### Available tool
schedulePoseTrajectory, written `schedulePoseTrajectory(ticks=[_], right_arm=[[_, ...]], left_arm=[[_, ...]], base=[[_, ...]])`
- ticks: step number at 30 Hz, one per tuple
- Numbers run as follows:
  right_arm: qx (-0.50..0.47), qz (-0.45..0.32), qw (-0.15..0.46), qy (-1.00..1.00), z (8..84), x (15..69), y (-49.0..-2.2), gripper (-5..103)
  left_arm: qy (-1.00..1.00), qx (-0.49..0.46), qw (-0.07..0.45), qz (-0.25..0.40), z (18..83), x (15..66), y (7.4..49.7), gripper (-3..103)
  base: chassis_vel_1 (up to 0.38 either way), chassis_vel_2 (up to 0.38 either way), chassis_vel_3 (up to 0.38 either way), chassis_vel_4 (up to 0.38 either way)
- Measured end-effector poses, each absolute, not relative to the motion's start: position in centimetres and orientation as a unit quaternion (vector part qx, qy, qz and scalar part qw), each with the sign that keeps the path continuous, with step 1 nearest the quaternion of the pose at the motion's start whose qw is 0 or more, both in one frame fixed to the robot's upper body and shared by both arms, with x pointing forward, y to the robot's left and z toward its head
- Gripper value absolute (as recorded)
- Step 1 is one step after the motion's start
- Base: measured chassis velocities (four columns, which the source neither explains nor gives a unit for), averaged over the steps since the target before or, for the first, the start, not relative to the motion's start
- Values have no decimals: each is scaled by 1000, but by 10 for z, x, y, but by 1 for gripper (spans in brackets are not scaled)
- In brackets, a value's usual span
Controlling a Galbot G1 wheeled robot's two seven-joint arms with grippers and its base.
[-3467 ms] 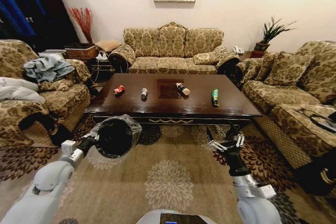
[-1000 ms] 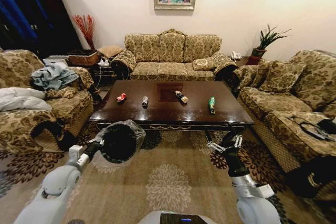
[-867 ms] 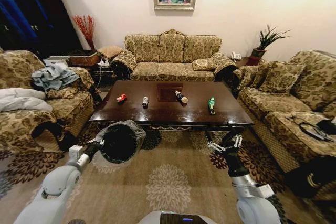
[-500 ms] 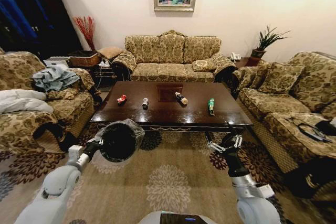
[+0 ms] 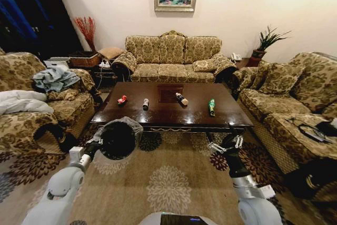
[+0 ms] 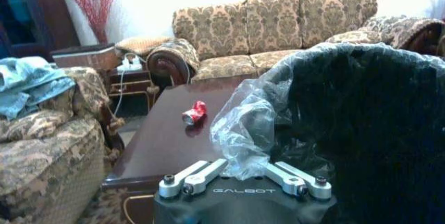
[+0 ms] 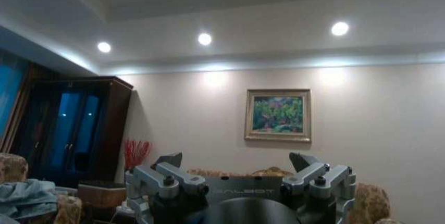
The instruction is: Move to the front of the table and place the trash on the table into the trash bin.
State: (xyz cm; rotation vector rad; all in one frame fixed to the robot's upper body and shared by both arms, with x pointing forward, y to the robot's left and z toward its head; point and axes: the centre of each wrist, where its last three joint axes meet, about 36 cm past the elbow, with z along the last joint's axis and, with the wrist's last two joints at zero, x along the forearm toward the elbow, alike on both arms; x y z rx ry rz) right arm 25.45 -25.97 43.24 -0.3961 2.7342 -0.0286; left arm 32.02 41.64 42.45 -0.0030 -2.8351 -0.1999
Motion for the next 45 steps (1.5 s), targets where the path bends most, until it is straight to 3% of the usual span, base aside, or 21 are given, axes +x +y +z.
schedulePoseTrajectory(ticks=[6, 13, 18, 37, 45], right_arm=[[-142, -8, 188, 972, 431, 255, -258, 100], [-142, -14, 188, 972, 433, 256, -262, 100], [-141, -14, 187, 972, 433, 256, -262, 100], [-138, -9, 190, 972, 433, 257, -264, 100], [-152, -25, 139, 978, 432, 251, -262, 100]], left_arm=[[-986, 2, 150, -79, 426, 319, 422, 0], [-989, 22, 104, -106, 430, 320, 418, 0], [-989, 23, 100, -105, 436, 320, 415, 0], [-987, 41, 132, -82, 426, 326, 415, 0], [-981, 57, 170, -68, 413, 323, 419, 0]], base=[[0, 0, 0, 0], [0, 0, 0, 0], [0, 0, 0, 0], [0, 0, 0, 0], [0, 0, 0, 0]])
